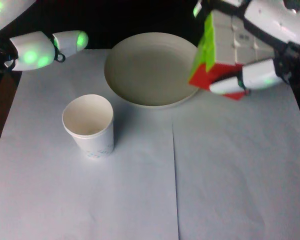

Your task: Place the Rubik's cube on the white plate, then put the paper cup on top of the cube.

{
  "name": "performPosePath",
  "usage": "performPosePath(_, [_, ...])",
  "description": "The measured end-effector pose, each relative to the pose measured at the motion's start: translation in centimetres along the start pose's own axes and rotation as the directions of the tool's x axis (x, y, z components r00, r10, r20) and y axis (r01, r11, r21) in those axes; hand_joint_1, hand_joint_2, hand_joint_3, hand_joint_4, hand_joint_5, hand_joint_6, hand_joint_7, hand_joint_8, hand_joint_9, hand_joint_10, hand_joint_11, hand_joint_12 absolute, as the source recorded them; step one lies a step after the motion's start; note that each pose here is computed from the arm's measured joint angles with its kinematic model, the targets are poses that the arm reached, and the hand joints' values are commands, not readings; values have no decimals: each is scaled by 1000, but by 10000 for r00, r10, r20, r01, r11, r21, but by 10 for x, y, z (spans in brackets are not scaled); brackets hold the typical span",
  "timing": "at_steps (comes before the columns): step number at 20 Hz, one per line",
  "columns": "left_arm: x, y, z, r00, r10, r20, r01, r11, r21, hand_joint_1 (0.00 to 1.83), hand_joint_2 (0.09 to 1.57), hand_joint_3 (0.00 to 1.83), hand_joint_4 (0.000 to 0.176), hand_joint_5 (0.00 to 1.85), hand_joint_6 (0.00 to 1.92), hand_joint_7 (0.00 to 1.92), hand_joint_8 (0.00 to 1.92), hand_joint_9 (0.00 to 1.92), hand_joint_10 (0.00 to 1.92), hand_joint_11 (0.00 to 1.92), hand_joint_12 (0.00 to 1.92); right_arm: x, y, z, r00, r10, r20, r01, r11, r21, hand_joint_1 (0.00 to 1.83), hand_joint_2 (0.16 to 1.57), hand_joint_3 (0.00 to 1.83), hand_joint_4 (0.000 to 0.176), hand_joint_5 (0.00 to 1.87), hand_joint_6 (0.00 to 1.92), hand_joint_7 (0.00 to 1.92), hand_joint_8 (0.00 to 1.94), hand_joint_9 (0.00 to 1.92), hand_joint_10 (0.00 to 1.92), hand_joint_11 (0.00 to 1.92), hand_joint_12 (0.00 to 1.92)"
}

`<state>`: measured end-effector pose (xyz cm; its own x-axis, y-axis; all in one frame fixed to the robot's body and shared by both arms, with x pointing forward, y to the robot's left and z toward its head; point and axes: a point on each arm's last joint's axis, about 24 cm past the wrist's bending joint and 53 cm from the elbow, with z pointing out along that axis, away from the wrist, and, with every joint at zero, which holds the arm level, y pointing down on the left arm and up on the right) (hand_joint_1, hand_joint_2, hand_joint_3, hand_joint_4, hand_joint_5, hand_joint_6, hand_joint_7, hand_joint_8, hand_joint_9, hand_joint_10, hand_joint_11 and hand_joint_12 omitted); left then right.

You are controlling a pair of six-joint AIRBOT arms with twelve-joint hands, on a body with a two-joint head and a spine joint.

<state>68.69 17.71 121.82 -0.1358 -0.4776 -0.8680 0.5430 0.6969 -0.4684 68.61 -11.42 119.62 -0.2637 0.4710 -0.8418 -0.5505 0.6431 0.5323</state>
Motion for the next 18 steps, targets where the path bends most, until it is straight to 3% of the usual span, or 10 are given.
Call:
performPosePath(1, [0,-1,0,10000,16,3,-16,10000,23,335,1319,0,90,73,3,0,0,0,0,46,27,-3,1,7,10000,4,87,-4,10000,-46,1221,1147,0,0,162,1509,481,1660,724,1921,941,1921])
performPosePath(3, [-1,-1,0,10000,8,49,-8,10000,37,290,1301,0,142,47,0,0,0,0,0,0,4,-6,6,23,9999,4,173,-2,9999,-149,1145,1144,0,0,143,1534,294,1559,478,1795,583,1921])
performPosePath(5, [-2,-1,0,10000,6,89,-7,10000,59,326,1322,4,132,48,2,0,0,0,0,31,17,-4,9,41,9999,51,129,-48,9998,-169,1160,1131,0,0,184,1418,327,1527,560,1788,693,1921])
performPosePath(7, [-3,-2,0,9999,9,113,-10,10000,79,305,1292,0,166,45,0,0,0,0,0,47,32,4,7,54,10000,97,5,-97,9999,-97,1131,1145,4,0,165,1348,338,1548,531,1785,670,1921])
performPosePath(8, [-3,-1,0,9999,8,118,-9,10000,73,421,1311,0,107,73,9,0,0,0,0,37,42,10,4,61,9998,96,-154,-95,10000,9,1249,1248,14,0,150,1362,582,1549,601,1714,764,1890])
performPosePath(9, [-3,-1,0,9999,3,127,-4,10000,72,523,1315,0,61,75,12,0,0,27,9,1,975,18,0,67,9994,120,-338,-115,9998,134,1191,1185,0,0,168,1329,426,1454,612,1617,691,1884])
performPosePath(10, [-4,-2,0,9999,5,144,-7,10000,88,522,1317,0,60,73,6,0,0,30,8,0,1140,23,-3,70,9988,168,-451,-157,9996,245,1171,1167,0,0,172,1310,371,1448,596,1621,663,1904])
performPosePath(11, [-4,-2,0,9999,5,166,-7,9999,103,570,1319,0,10,91,2,12,1,32,5,0,1017,30,-6,75,9979,259,-588,-237,9990,372,1168,1142,0,0,194,1307,377,1431,536,1663,572,1920])
performPosePath(13, [-4,-2,0,9998,-3,180,1,9999,103,533,1317,1,47,74,4,0,0,0,0,0,799,41,-10,80,9959,319,-852,-272,9981,553,1142,1157,2,0,192,1195,342,1313,402,1613,379,1921])
performPosePath(18, [-8,-3,0,9994,-55,331,50,9999,140,569,1307,0,41,125,4,22,1,0,0,0,561,62,-16,94,9913,538,-1205,-434,9952,874,1100,1131,0,0,78,1116,246,1039,306,1446,289,1890])
